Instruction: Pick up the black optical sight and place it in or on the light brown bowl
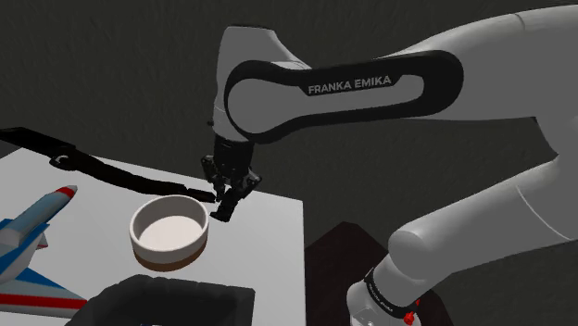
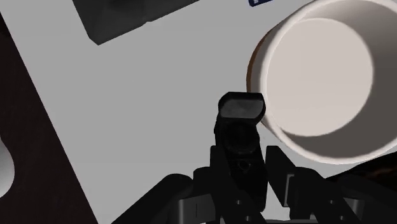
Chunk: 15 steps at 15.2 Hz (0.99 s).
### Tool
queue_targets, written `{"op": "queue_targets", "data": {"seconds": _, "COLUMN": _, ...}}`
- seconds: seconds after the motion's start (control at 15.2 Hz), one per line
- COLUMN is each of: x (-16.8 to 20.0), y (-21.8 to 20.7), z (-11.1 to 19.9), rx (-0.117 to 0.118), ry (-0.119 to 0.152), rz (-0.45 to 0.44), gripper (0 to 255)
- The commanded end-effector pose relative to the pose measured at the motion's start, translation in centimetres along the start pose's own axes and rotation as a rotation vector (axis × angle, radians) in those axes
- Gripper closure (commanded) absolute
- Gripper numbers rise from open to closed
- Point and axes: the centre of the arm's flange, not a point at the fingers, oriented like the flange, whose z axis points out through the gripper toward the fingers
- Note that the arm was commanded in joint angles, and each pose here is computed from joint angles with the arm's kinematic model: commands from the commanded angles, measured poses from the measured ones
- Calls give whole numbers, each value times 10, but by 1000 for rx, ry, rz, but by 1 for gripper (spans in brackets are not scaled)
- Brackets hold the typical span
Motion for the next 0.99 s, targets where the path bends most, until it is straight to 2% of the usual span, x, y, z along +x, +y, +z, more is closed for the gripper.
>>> {"op": "queue_targets", "data": {"seconds": 0.0, "x": -11, "y": -25, "z": -2, "rx": 3, "ry": -2, "rz": 1, "gripper": 255}}
{"op": "queue_targets", "data": {"seconds": 0.46, "x": -53, "y": -110, "z": -6, "rx": 3, "ry": -3, "rz": 1, "gripper": 255}}
{"op": "queue_targets", "data": {"seconds": 0.92, "x": -50, "y": -112, "z": 30, "rx": 3, "ry": -2, "rz": 1, "gripper": 255}}
